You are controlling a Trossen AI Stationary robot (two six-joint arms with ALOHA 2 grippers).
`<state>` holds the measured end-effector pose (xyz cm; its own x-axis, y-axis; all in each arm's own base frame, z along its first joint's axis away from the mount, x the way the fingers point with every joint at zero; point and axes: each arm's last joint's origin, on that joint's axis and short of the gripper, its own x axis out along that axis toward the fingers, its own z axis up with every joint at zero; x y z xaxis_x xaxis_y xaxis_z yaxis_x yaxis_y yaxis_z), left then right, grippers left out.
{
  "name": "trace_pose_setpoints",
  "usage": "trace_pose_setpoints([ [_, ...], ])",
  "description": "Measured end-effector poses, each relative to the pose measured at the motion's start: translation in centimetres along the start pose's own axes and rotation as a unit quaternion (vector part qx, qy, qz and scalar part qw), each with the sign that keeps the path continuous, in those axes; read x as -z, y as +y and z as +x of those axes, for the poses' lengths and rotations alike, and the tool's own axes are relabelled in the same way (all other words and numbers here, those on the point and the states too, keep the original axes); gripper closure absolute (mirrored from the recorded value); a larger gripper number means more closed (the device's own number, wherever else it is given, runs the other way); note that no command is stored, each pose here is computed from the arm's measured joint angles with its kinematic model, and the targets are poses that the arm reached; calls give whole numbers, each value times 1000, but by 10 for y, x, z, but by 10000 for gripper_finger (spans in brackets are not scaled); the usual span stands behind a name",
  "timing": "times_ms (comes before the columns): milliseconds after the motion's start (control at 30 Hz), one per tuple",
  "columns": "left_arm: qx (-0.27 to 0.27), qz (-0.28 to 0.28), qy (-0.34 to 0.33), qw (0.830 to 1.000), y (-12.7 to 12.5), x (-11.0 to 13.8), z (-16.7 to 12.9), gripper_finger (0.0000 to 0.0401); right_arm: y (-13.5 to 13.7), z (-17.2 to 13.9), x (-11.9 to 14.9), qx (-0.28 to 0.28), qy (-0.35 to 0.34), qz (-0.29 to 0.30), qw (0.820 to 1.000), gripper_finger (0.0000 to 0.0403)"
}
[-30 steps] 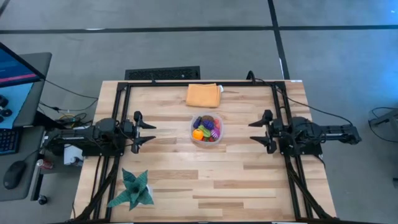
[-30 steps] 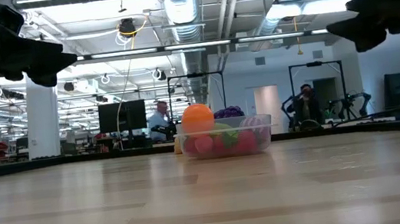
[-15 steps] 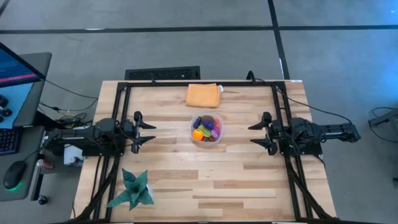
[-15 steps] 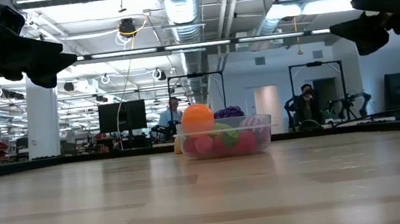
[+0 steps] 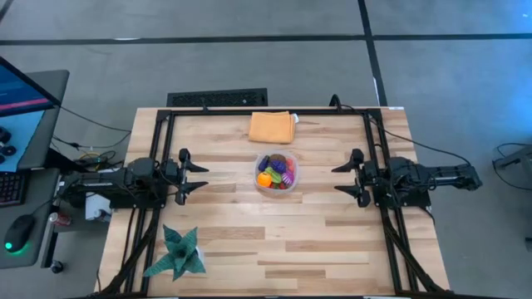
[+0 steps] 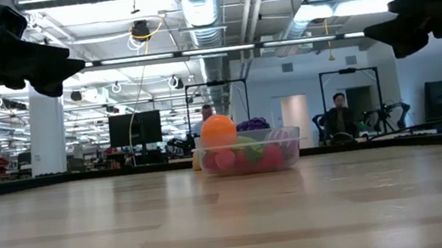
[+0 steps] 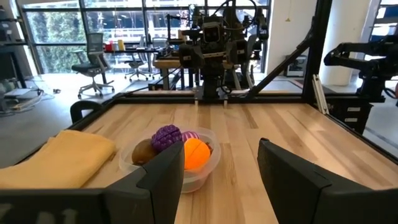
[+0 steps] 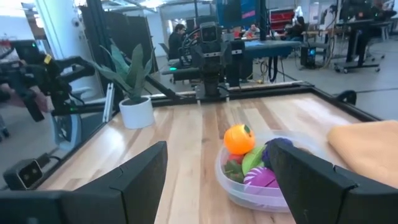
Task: Pick and placing Produce into tupperware
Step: Return to Home Position
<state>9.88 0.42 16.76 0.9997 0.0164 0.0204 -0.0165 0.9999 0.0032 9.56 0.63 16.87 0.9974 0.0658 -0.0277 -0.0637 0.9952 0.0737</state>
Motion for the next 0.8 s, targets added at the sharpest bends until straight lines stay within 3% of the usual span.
trace_pose_setpoints([
  [800, 0, -1, 0, 1000, 0, 0, 0, 207, 0, 0, 0, 1, 0, -11, 1000, 97],
])
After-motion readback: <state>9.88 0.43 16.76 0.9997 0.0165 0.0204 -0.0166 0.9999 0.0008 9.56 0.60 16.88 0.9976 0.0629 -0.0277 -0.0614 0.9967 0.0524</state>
